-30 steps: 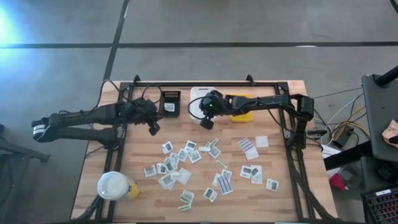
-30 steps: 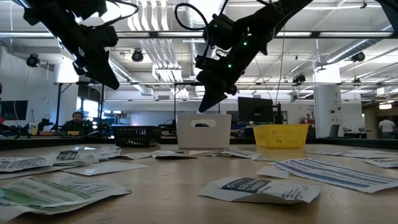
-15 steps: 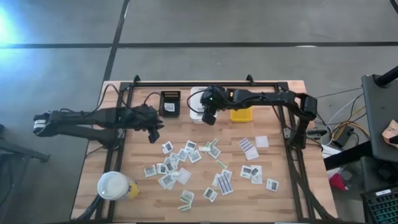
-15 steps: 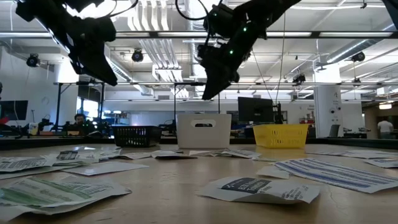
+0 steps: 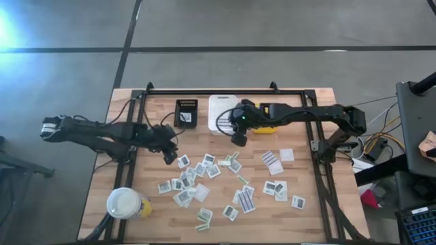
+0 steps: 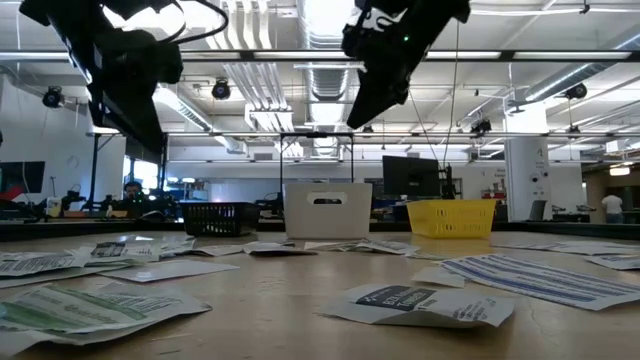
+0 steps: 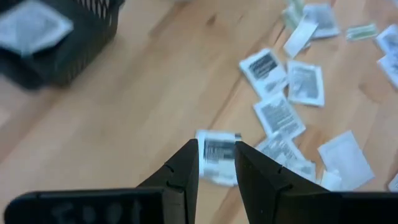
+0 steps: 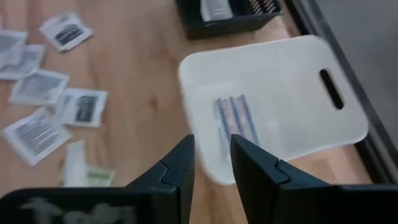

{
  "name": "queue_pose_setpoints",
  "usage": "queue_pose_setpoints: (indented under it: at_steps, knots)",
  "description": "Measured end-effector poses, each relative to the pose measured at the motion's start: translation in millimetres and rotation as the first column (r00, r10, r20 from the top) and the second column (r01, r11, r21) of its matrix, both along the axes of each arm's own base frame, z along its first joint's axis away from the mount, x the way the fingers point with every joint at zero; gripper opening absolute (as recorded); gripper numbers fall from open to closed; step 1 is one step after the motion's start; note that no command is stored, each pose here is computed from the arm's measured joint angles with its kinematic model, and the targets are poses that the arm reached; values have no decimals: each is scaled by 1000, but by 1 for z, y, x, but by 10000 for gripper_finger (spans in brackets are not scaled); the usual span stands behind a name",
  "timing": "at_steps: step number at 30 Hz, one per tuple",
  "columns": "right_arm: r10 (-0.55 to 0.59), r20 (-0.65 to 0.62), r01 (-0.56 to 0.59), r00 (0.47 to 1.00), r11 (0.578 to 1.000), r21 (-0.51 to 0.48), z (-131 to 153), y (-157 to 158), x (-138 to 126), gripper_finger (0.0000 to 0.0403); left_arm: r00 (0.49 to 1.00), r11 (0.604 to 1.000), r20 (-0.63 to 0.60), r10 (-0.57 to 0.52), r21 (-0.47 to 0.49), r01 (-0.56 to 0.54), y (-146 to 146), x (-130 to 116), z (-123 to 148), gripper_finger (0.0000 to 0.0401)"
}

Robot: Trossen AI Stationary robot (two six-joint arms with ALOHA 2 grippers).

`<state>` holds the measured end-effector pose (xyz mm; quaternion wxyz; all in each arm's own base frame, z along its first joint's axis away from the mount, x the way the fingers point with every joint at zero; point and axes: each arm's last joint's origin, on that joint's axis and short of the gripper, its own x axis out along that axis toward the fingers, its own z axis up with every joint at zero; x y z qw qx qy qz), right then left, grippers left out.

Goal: Pick & Place First Aid Supplies
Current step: Put the towelette pack into the black basket

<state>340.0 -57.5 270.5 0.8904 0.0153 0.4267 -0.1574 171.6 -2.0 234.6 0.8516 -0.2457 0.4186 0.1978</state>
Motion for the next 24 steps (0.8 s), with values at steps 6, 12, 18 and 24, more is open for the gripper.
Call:
queue_pose_setpoints:
  at_steps: [6, 12, 18, 24]
  knots:
    - [-11, -29, 12, 1000, 999, 32, -8, 15, -17, 79, 993, 993, -97, 64, -97, -73, -11, 10, -1, 96]
    - [-39, -61, 43, 997, 997, 69, -24, 23, -34, 65, 969, 966, -174, 173, -163, -202, -21, 15, -4, 96]
    - [-72, -74, 79, 995, 992, 95, -37, 26, -49, 57, 935, 928, -232, 268, -197, -315, -29, 16, -14, 96]
    - [-75, -61, 81, 995, 991, 106, -40, 29, -59, 56, 882, 887, -259, 394, -144, -439, -30, 23, -27, 96]
